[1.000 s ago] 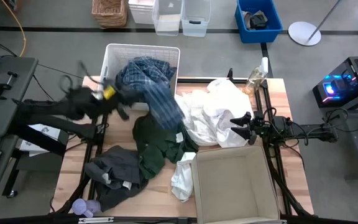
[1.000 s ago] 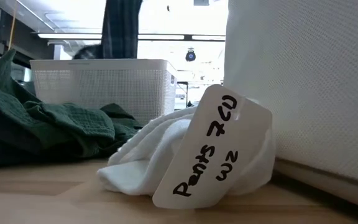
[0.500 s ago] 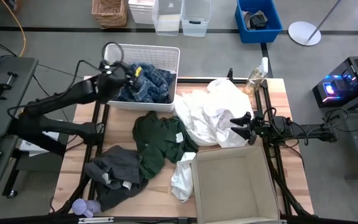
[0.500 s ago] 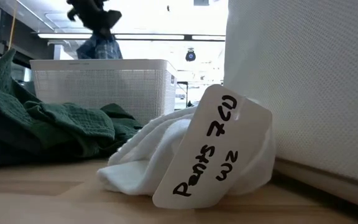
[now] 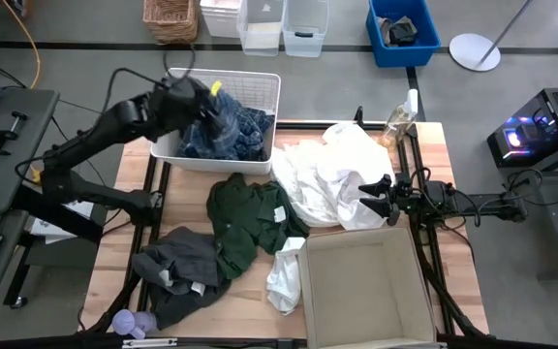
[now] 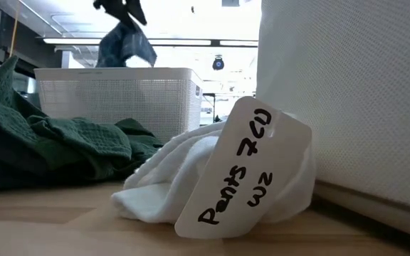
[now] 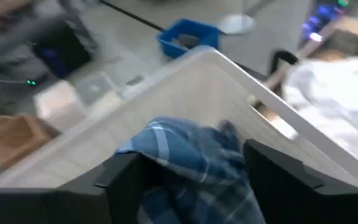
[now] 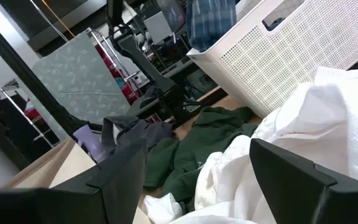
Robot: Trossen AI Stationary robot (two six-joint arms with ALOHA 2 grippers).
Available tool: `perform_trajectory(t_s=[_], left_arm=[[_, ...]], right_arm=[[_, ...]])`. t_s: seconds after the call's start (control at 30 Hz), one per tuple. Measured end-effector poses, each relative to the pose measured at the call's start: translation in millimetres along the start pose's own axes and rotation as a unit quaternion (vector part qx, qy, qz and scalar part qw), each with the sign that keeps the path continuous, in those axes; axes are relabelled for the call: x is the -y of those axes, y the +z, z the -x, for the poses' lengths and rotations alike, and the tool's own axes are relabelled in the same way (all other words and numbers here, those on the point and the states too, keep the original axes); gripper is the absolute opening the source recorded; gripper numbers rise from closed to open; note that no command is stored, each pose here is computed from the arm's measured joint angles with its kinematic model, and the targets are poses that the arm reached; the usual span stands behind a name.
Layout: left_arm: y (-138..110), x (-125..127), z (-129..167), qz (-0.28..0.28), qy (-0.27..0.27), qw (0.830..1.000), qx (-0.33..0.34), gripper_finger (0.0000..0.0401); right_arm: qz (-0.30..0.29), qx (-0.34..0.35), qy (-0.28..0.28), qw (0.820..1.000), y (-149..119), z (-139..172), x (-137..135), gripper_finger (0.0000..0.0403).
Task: Sort clothes
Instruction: Put the blue checkered shirt into the top white laundry organizer, then put the green shirt into the top white laundry organizer
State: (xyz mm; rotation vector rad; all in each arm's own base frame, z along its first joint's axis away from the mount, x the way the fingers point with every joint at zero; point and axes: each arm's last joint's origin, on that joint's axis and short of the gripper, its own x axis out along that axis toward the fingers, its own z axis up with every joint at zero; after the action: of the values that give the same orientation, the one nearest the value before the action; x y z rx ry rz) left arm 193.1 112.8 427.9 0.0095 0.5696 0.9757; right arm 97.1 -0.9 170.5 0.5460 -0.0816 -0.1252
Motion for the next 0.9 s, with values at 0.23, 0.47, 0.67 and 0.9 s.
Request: perform_trajectory(t_s=[0.23,0.47,0.67,0.9], left_arm=[[-10,-25,-30,0.087,-0.003,0.987,-0.132,0.0274],[-28,-16,-64,0.171,-0.184,0.929,-0.271,0.0274],[-9,-17,-39,0.168,-0.251,0.939,-0.161,0.0274],[-40,31,28,0.001,-0.265,0.934,-0.240,0.0273]], right_arm=[[0.000,0.000,0.000,1.000,0,0,0,0.0279],[0.000,0.000,0.000,1.000,0,0,0,0.0279],[0.000,0.000,0.000,1.000,0,0,0,0.0279],[0.000,0.000,0.000,1.000,0,0,0,0.0279]])
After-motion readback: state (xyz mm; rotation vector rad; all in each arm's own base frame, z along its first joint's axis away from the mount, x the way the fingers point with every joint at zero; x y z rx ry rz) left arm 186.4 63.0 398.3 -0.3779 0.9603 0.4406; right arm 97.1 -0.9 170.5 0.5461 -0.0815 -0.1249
